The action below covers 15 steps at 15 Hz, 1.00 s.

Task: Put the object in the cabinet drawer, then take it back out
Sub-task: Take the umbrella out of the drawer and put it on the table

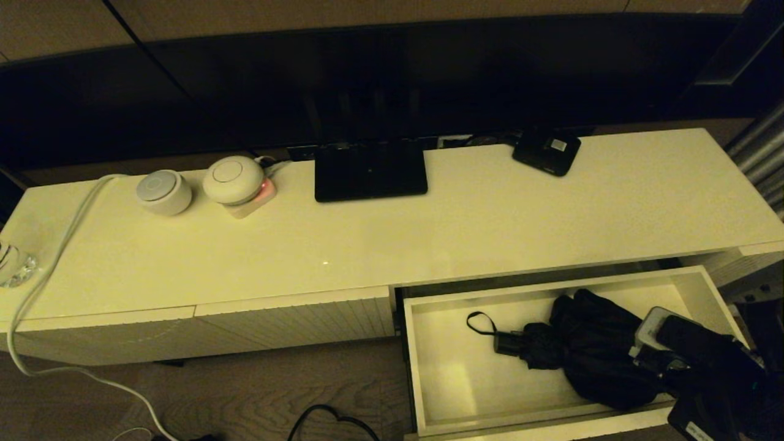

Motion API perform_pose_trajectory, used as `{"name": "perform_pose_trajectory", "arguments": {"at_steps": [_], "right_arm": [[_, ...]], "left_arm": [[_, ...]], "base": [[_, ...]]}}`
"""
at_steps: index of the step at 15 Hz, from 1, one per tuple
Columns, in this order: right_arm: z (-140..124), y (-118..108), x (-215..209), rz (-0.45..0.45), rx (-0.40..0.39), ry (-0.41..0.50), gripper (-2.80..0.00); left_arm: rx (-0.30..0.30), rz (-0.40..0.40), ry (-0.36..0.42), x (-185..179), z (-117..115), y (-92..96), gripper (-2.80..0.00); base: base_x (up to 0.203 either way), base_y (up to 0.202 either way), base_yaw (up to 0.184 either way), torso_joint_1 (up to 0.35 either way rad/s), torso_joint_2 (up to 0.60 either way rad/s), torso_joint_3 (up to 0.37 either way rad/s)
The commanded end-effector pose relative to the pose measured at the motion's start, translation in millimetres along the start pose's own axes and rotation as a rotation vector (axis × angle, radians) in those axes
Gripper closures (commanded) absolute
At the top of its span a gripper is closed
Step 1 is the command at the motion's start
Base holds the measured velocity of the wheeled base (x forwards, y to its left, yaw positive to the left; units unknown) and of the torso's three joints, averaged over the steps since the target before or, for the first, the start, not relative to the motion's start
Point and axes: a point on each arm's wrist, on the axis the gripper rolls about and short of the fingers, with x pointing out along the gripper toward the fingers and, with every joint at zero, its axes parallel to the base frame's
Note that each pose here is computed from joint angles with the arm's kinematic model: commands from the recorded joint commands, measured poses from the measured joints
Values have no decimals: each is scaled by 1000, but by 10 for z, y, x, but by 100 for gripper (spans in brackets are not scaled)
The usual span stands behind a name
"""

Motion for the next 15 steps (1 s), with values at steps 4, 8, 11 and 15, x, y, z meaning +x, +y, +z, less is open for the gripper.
{"name": "perform_pose_trajectory", "arguments": {"at_steps": [4, 8, 11, 15], "right_arm": [[22, -181, 140, 3, -528, 42, 0], [21, -162, 162, 139, -738, 40, 0], [25, -145, 219, 231, -741, 56, 0], [55, -152, 309, 249, -747, 57, 0]], "left_arm": [[0, 0, 3, 2, -8, -1, 0], [0, 0, 3, 2, -8, -1, 0], [0, 0, 3, 2, -8, -1, 0], [0, 0, 3, 2, -8, -1, 0]], "base": [[0, 0, 0, 0, 0, 0], [0, 0, 0, 0, 0, 0], [0, 0, 0, 0, 0, 0], [0, 0, 0, 0, 0, 0]]}}
